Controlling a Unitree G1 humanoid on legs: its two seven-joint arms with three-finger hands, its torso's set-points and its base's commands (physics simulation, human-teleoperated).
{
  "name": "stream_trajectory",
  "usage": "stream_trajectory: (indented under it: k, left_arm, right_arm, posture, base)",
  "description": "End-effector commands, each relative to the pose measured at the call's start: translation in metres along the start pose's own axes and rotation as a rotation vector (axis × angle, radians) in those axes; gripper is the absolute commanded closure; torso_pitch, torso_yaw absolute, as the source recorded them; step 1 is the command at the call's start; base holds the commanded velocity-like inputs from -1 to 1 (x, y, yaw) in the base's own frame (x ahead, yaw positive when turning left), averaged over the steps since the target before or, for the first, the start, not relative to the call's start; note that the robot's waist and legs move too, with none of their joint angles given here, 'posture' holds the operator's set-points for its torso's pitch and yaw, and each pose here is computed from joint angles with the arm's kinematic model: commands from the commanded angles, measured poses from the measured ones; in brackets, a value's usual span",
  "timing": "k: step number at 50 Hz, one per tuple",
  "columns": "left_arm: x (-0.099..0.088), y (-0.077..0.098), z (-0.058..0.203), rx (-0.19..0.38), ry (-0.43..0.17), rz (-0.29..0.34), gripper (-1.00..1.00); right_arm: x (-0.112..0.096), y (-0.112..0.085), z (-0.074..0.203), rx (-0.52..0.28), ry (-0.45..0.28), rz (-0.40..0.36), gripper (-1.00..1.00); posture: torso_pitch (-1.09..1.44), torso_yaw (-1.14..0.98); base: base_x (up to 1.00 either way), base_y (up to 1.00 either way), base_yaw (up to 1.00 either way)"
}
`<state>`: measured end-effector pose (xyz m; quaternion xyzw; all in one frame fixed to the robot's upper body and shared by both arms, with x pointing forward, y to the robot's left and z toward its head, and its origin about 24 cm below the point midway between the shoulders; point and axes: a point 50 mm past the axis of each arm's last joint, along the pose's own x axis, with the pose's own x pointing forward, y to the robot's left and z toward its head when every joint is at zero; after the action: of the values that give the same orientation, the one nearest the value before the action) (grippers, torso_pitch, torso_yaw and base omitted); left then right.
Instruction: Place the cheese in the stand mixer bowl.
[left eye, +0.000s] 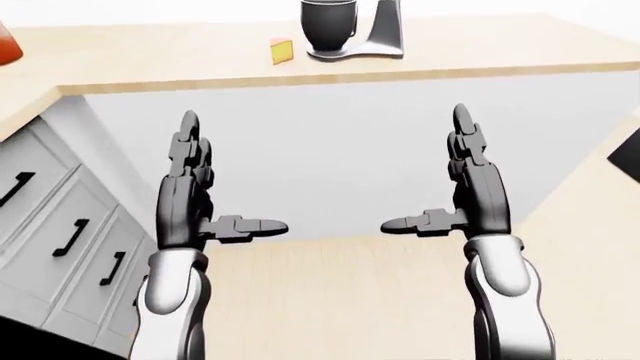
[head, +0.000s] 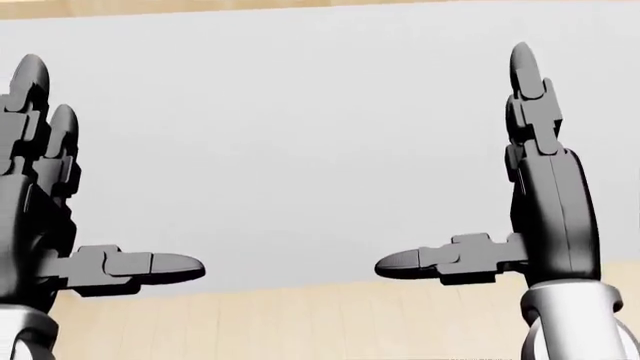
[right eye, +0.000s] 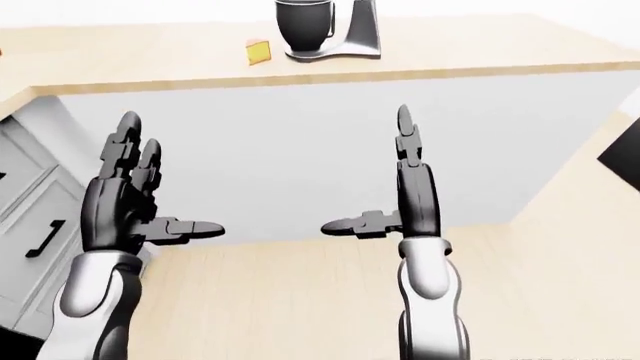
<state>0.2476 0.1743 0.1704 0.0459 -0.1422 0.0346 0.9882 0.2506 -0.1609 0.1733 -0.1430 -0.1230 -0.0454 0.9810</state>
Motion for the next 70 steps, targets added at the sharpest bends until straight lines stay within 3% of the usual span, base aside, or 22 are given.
stream_trajectory:
  k: [1,70]
  left_arm:
    - [-0.0005,-0.0001,0.0139,0.005,-0.078,0.001,-1.0]
    - [-0.0003,-0.0007,0.0143,0.014,-0.086,-0.004,-1.0]
  right_arm:
    - [0.0001,-0.0041,0.0149,-0.006,-0.083,-0.022,-1.0]
    - [-0.0004,-0.0034,0.0161,-0.016,-0.088,-0.02,-1.0]
  posture:
    - [0.0,0.0]
    - [0.0,0.0]
  base:
    - [0.0,0.0,0.0]
    - [0.05,0.0,0.0]
